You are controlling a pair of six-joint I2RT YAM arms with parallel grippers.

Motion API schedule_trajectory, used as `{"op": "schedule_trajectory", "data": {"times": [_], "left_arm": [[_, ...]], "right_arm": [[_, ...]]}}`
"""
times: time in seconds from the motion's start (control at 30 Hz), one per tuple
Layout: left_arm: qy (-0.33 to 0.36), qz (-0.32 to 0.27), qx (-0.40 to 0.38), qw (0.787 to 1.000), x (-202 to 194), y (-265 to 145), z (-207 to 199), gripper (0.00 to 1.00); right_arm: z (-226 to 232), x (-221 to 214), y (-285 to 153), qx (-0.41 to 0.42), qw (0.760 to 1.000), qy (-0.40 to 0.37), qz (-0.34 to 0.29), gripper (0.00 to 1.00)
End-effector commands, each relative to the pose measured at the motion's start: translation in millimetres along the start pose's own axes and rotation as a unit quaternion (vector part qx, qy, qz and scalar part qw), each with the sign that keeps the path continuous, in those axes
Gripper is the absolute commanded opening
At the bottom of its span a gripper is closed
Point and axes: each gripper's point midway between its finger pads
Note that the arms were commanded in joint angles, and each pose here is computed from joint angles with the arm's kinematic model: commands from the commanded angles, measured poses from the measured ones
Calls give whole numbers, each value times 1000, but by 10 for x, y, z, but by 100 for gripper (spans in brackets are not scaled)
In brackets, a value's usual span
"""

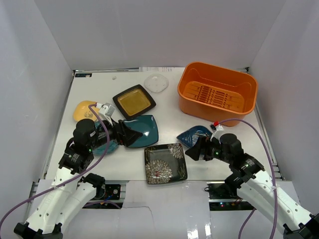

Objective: Place the plates into the plastic bin on the countertop

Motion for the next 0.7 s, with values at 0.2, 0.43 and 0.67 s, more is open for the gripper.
{"op": "schedule_trajectory", "data": {"times": [0.2,0.43,0.67], "left_arm": [[36,-12,44,998,-21,-20,212,98],[19,-15,73,997,-139,14,407,98],[1,-10,90,996,-187,47,499,98]], "right_arm": [[-53,-405,83,14,996,83,43,95],[-81,-671,224,41,990,119,66,90],[6,-906,366,70,984,135,89,78]]}}
Point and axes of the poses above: each gripper's point midway between its finger pads, its own y axis out along the fingers, its own z axis along the line the jaws close on, x = y × z, and after that the axes turned 5 degrees about -y, right-handed
